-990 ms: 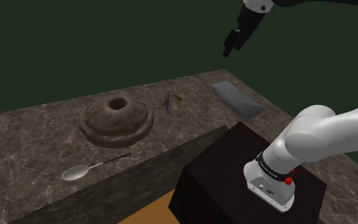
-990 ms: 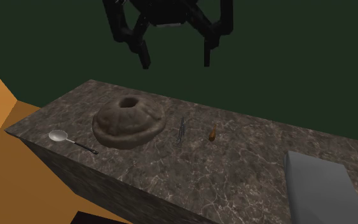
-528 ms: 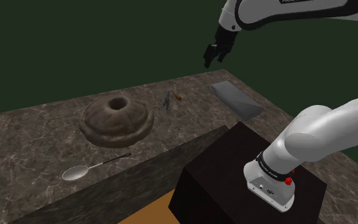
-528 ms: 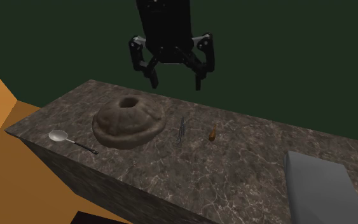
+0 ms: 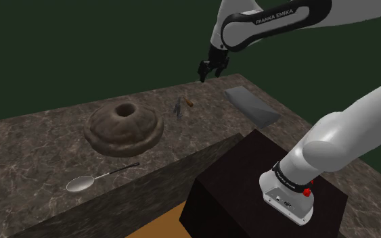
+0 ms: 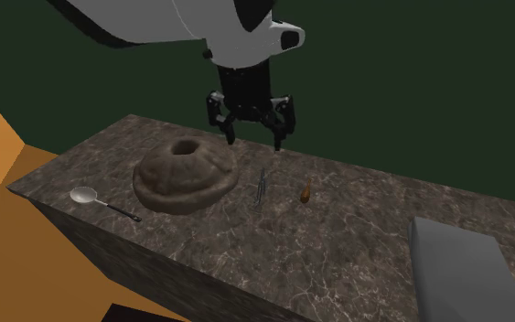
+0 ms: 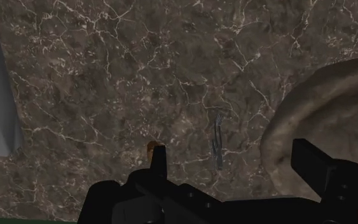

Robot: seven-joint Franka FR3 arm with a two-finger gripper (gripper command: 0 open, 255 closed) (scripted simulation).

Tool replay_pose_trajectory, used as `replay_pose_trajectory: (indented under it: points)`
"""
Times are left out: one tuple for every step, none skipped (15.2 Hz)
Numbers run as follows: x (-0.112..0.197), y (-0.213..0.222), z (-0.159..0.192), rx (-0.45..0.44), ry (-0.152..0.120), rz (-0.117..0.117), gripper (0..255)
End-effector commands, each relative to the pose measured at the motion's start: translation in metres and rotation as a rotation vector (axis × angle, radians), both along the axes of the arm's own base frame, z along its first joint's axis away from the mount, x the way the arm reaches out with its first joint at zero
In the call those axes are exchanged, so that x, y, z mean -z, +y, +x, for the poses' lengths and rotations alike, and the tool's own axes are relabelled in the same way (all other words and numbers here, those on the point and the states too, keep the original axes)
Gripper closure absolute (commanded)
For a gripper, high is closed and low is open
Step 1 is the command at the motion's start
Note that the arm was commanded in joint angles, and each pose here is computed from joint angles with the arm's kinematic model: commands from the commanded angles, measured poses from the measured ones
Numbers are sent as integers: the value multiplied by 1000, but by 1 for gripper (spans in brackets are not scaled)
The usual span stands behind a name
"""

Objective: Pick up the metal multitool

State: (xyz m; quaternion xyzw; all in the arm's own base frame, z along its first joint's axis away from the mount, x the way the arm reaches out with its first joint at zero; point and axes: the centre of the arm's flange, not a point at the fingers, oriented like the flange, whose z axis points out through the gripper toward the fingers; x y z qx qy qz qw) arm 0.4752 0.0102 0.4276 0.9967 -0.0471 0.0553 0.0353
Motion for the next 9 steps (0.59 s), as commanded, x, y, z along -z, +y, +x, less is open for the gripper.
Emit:
replay_pose_trajectory:
  points:
    - [26,2,16,22,5,6,0]
    - [36,3,25,33,7,9,0]
    - [47,3,33,44,10,11,0]
    - [58,4,41,54,12,14,0]
    - [68,5,49,65,15,17,0]
    - [79,6,57,76,18,19,0]
    - [90,6,65,86,20,22,0]
    - [101,7,73,97,23,25,0]
    - [111,7,81,108,26,27,0]
